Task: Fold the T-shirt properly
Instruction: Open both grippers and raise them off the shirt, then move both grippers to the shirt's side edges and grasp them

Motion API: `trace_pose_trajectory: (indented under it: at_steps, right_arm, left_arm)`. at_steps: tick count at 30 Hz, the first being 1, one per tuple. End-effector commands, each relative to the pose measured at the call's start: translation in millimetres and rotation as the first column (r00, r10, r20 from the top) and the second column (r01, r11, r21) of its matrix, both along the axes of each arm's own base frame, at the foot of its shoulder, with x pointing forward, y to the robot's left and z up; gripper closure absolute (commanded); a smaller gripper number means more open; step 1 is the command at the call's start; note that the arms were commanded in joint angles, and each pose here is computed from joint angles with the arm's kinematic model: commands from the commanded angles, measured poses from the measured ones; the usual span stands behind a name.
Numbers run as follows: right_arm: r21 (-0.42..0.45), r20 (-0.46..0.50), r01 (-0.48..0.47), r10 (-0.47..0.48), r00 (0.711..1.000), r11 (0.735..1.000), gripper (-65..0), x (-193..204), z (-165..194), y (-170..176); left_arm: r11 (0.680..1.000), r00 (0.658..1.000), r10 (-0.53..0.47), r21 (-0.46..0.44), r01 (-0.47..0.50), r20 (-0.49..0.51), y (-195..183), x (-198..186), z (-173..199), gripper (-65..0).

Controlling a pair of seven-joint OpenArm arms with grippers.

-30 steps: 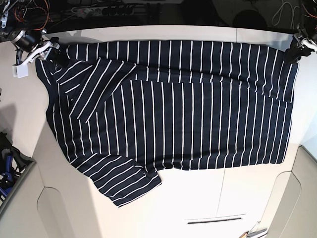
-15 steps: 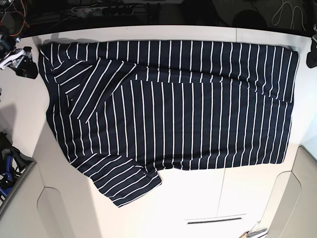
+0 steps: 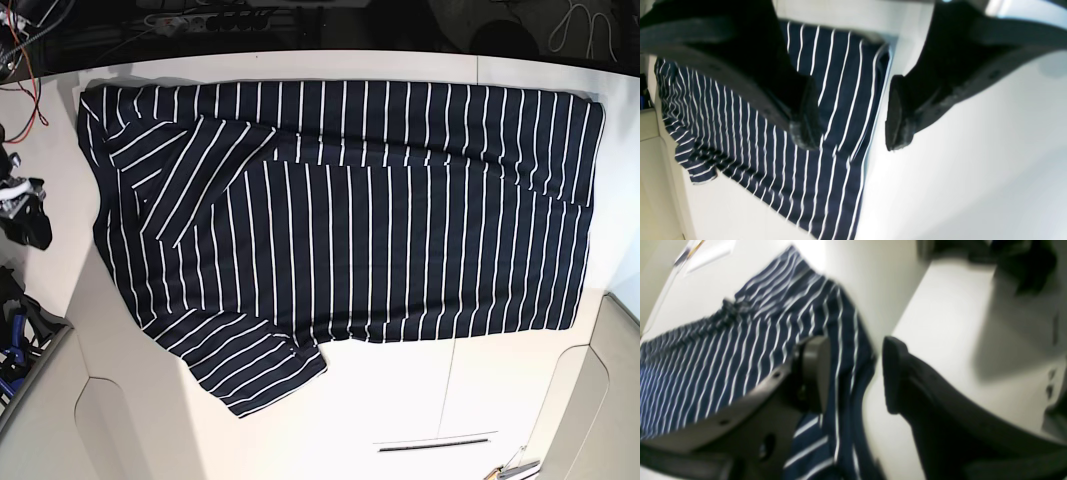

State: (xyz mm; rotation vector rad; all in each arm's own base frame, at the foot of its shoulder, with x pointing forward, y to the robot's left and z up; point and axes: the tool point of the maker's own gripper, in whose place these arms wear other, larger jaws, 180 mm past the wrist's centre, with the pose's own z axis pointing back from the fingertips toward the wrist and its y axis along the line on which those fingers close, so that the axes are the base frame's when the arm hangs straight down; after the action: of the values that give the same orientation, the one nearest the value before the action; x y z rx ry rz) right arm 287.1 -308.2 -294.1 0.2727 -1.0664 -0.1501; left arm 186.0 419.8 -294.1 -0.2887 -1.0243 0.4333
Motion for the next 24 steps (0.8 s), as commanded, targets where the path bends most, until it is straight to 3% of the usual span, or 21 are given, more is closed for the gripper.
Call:
trace_pose_trajectory:
  at_steps: [1,7,15,20,24]
  right_arm:
    - [-0.026,0.073,0.0,0.002,0.997,1.0,-26.1,12,21,-4]
    - [-0.029,0.102,-0.033,0.036,0.994,0.999,-26.1,52,28,7]
    - [0.071,0.048,-0.045,0.042,0.998,0.996,-26.1,100,-9,18]
    - [0.108,0.044,-0.033,0.029,0.999,0.994,-26.2,127,-16,20]
    - [0.124,0.039,-0.013,0.009,0.999,0.992,-33.9,142,-18,16]
  left_arm:
    - [0.999,0.999,-0.028,0.042,0.026,0.045,2,11,17,-34.4]
    - [0.985,0.993,-0.118,0.125,0.115,0.018,-18,53,7,-34.4]
    - [0.945,0.977,-0.213,0.256,0.204,0.007,-45,107,0,-37.1]
    - [0.944,0.981,-0.196,0.27,0.19,-0.003,-47,136,-5,-37.2]
    - [0.95,0.991,-0.134,0.282,0.134,-0.02,-37,156,-15,-37.2]
